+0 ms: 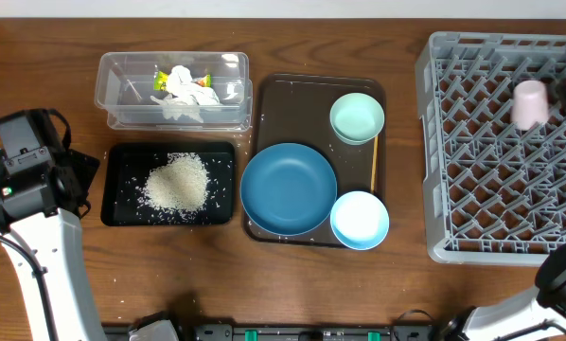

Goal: Sort waste into correct bins and load items into the dishwasher rack
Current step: 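Lower the pink cup upside down into the rack and release it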

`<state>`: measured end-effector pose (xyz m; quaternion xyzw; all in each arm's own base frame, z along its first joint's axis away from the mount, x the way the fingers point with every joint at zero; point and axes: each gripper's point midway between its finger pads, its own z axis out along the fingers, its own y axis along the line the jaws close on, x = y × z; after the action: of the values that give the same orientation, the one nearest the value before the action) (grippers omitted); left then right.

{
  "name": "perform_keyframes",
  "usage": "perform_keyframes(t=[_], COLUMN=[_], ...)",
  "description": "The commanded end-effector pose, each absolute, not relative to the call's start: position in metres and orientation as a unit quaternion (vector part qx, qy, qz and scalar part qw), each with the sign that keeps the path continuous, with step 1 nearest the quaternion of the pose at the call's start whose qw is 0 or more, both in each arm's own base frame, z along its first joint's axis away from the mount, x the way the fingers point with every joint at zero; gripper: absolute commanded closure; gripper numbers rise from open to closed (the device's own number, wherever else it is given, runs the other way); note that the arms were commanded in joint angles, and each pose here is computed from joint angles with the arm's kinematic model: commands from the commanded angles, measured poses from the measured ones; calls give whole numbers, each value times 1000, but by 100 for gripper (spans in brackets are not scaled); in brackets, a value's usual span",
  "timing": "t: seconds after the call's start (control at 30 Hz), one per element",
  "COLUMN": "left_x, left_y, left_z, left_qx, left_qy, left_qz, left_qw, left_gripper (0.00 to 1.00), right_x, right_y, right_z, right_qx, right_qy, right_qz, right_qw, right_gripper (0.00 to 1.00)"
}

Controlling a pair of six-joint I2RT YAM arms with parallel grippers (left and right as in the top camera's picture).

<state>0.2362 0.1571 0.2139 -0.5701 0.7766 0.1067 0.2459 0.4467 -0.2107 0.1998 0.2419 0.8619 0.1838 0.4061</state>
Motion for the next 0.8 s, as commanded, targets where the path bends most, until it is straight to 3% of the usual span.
perform_keyframes(t=[0.0, 0.1, 0.23, 0.3, 0.6, 0.77], left_x=[235, 235, 235, 235, 235, 235], left_y=[159, 159, 159, 159, 159, 159], left_z=[213, 213, 213, 213, 213, 213], left_qx=[-573, -573, -573, -573, -573, -573], left_qy=[775, 775, 775, 775, 775, 775], left_qz=[110, 110, 110, 110, 110, 110], left_qw=[243, 243, 243, 243, 243, 243], left_gripper=[8, 8, 8, 8, 8, 8], right_x=[455, 465, 477, 482, 488, 479], right_y=[-201, -196, -190, -187, -207, -217], right_z=[205, 194, 175, 165, 123, 100], right_qx=[233, 235, 240, 240, 263, 275], right_qy=[863, 875, 891, 896, 898, 904], right_qz=[175, 131, 44, 6, -106, -112], right_qw=[413, 404, 383, 373, 338, 309], right_gripper=[60, 66, 87, 93, 96, 99])
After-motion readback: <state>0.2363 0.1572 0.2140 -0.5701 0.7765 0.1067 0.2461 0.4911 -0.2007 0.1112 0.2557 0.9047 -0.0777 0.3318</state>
